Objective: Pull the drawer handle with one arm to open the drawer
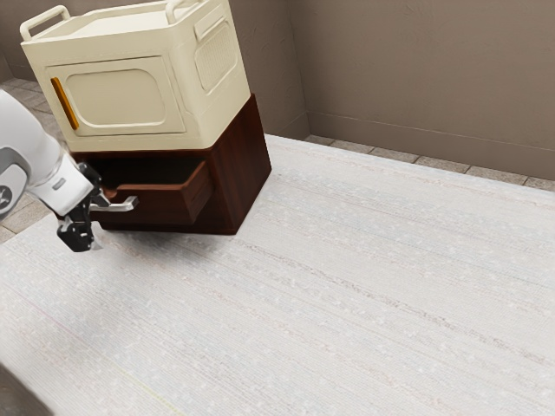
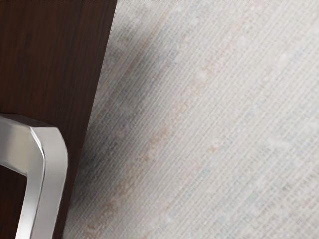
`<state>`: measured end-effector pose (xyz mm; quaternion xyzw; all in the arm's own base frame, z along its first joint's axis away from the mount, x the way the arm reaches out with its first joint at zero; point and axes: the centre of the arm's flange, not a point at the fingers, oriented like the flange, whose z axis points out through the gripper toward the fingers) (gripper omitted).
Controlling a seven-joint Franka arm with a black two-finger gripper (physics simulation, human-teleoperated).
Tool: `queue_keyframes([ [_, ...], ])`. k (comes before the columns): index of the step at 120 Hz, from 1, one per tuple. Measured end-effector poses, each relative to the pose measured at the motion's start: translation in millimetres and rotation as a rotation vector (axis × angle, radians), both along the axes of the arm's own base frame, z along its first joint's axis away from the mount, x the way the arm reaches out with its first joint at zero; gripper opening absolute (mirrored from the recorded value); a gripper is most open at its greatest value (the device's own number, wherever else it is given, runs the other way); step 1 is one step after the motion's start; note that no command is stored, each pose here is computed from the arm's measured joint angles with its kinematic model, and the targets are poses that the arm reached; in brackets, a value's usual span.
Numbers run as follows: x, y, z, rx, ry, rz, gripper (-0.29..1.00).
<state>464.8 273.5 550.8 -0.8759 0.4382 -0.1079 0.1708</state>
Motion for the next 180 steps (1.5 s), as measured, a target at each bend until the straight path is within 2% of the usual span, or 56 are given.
queue_keyframes([
  [22, -6.8, -1.2, 6.9, 0.009, -0.029, 0.007, 0.70],
  [37, 0.7, 1.6, 30.5, 0.042, -0.074, 0.019, 0.70],
  [52, 13.6, -0.1, 32.7, 0.062, -0.078, 0.019, 0.70],
  [66, 28.0, 12.8, 16.1, 0.039, -0.066, 0.027, 0.70],
  [94, 25.7, 26.7, 1.9, 0.025, -0.053, 0.054, 0.71],
  [106, 24.8, 25.9, -5.9, 0.017, -0.045, 0.057, 0.75],
  [119, 24.3, 24.8, -11.4, 0.007, -0.043, 0.058, 0.87],
  [142, 24.7, 24.4, -10.5, 0.003, -0.050, 0.061, 0.81],
  [156, 25.3, 23.7, -5.5, -0.002, -0.061, 0.063, 0.72],
  [180, 29.1, 13.4, 2.6, 0.009, -0.065, 0.045, 0.70],
])
